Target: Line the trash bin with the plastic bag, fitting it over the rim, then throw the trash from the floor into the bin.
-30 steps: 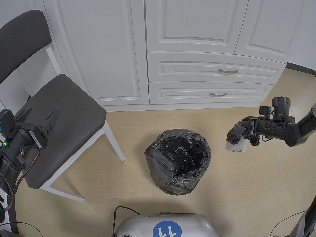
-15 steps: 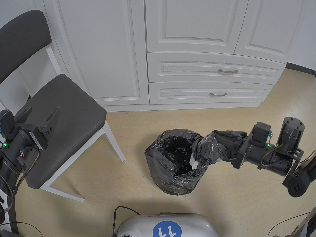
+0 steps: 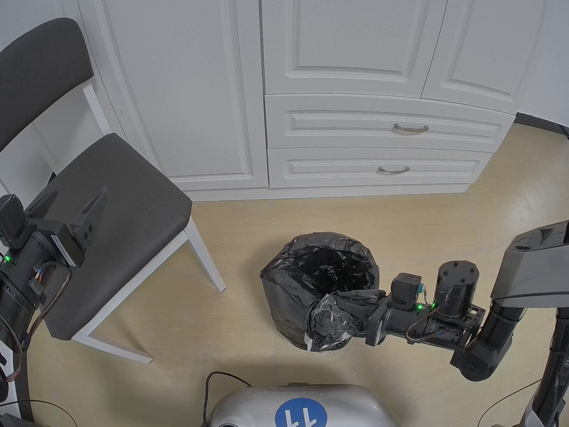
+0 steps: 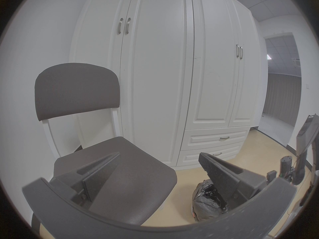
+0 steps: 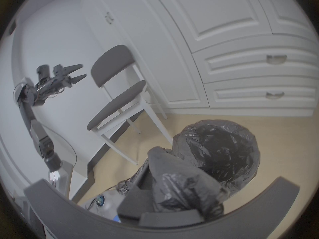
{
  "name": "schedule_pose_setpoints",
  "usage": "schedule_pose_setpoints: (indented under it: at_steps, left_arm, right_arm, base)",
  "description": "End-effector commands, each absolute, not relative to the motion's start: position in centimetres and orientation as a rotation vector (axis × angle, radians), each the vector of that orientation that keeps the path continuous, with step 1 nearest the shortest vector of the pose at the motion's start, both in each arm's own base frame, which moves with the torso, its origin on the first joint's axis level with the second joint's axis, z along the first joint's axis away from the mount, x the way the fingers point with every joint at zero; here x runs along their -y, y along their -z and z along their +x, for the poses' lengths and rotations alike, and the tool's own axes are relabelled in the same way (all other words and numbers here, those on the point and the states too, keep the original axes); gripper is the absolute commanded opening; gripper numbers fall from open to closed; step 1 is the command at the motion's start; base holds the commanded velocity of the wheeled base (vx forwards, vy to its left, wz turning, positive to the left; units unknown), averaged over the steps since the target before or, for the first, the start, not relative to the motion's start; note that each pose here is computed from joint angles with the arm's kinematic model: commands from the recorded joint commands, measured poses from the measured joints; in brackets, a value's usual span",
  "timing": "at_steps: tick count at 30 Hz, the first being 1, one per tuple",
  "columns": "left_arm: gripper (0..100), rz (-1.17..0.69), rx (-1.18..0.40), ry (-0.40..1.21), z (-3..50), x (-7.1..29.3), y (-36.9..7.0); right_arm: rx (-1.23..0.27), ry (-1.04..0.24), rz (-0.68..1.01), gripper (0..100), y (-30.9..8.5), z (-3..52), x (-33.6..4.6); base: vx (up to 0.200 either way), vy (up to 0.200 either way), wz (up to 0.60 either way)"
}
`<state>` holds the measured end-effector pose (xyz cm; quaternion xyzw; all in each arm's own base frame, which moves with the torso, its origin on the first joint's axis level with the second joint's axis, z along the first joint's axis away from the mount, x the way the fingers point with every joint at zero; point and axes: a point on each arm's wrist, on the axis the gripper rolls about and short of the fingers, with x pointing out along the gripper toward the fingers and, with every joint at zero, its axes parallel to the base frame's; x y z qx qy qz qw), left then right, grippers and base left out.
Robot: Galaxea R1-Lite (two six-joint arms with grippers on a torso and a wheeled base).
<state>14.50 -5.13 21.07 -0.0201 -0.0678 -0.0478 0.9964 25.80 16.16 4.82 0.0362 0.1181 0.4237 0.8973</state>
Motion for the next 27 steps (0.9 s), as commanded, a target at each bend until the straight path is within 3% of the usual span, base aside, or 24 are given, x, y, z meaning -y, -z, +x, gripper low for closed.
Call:
schedule_pose_setpoints:
  at_steps: [1, 11, 27]
  left_arm:
    - [100, -0.042, 0.14, 0.095, 14.5, 5.1, -21.2]
    - [100, -0.042, 0.138, 0.095, 14.5, 5.1, -21.1]
    - [100, -0.04, 0.132, 0.095, 14.5, 5.1, -21.0]
  right_arm:
    - [-0.278, -0.854, 0.13, 0, -3.0, 27.6, -16.7]
    - [-0.187, -0.74, 0.315, 0, -5.4, 30.6, -16.6]
    - [-0.237, -0.668, 0.327, 0, -1.2, 33.9, -15.8]
  base:
    - [0.0, 0.0, 0.0]
    - [0.0, 0.0, 0.0]
    - [0.0, 0.0, 0.0]
